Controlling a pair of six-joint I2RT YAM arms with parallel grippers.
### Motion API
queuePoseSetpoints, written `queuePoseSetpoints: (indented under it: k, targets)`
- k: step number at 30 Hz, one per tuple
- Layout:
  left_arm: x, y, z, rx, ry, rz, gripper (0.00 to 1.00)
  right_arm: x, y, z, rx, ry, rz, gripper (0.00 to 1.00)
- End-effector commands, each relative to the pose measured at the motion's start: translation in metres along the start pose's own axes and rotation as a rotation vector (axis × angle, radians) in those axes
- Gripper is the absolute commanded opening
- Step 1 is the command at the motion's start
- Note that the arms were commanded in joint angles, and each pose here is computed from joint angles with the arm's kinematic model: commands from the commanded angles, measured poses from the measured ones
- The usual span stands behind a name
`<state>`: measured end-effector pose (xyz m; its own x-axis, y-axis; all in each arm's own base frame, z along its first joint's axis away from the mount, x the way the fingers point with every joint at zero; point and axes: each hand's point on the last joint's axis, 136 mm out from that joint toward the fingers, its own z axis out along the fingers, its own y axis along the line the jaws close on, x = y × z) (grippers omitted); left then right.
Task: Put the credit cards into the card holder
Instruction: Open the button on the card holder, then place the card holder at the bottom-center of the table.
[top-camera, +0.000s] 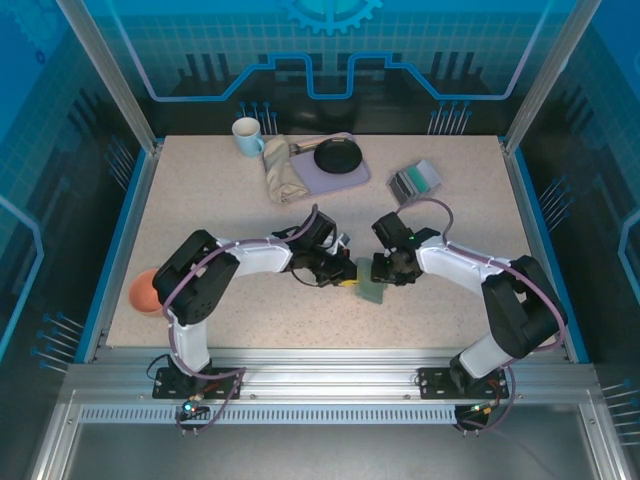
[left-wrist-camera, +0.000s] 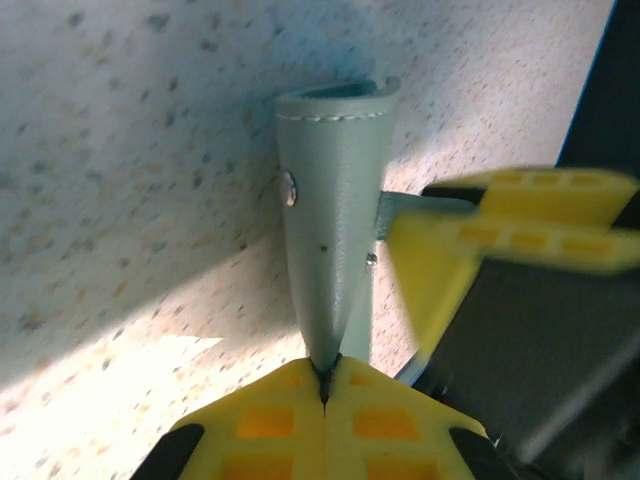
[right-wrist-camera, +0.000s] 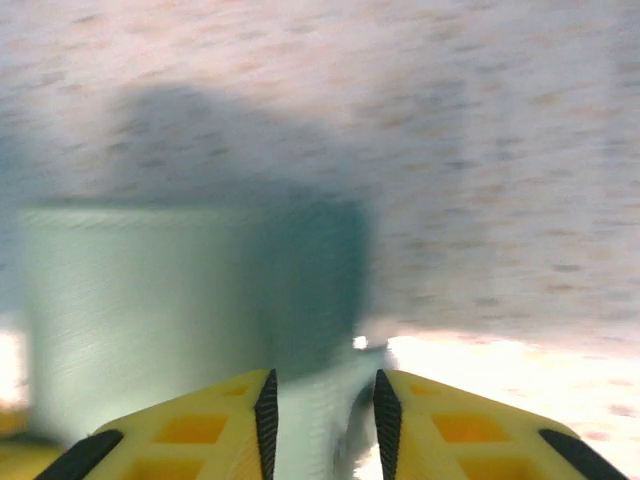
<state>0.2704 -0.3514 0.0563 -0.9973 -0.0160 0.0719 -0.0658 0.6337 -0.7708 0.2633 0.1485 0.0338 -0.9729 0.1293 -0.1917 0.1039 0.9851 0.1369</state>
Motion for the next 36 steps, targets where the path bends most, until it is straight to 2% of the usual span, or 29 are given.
queuePoseSetpoints:
  k: [1, 6, 12, 17, 22, 29, 32, 35, 36]
  targets:
    - [0.009, -0.002, -0.013, 0.013, 0.01, -0.001, 0.0, 0.014, -0.046, 0.002, 0.164, 0.034, 0.019, 0.29]
    - [0.01, 0.002, -0.012, 0.015, 0.007, -0.015, 0.0, 0.01, -0.038, -0.001, 0.126, 0.031, 0.011, 0.27]
    - [0.012, 0.011, -0.012, -0.013, 0.001, -0.03, 0.0, 0.008, -0.028, -0.005, 0.069, 0.031, -0.005, 0.3]
    - [0.011, 0.017, -0.011, -0.025, -0.013, -0.049, 0.02, 0.02, -0.017, 0.006, 0.01, 0.08, -0.027, 0.3]
    - [0.011, 0.024, -0.011, -0.045, -0.032, -0.078, 0.03, 0.033, -0.024, 0.017, 0.091, 0.121, -0.071, 0.29]
    - [0.013, 0.04, -0.016, -0.088, -0.085, -0.123, 0.04, 0.042, -0.028, 0.012, 0.196, 0.099, -0.202, 0.32]
    - [0.015, 0.043, -0.019, -0.1, -0.092, -0.125, 0.09, 0.038, -0.033, 0.006, 0.254, 0.081, -0.225, 0.33]
    - [0.017, 0.043, -0.024, -0.114, -0.099, -0.114, 0.18, 0.022, -0.028, -0.009, 0.2, 0.015, -0.21, 0.41]
    - [0.018, 0.042, -0.027, -0.12, -0.1, -0.103, 0.2, 0.002, -0.02, -0.025, 0.132, -0.04, -0.177, 0.44]
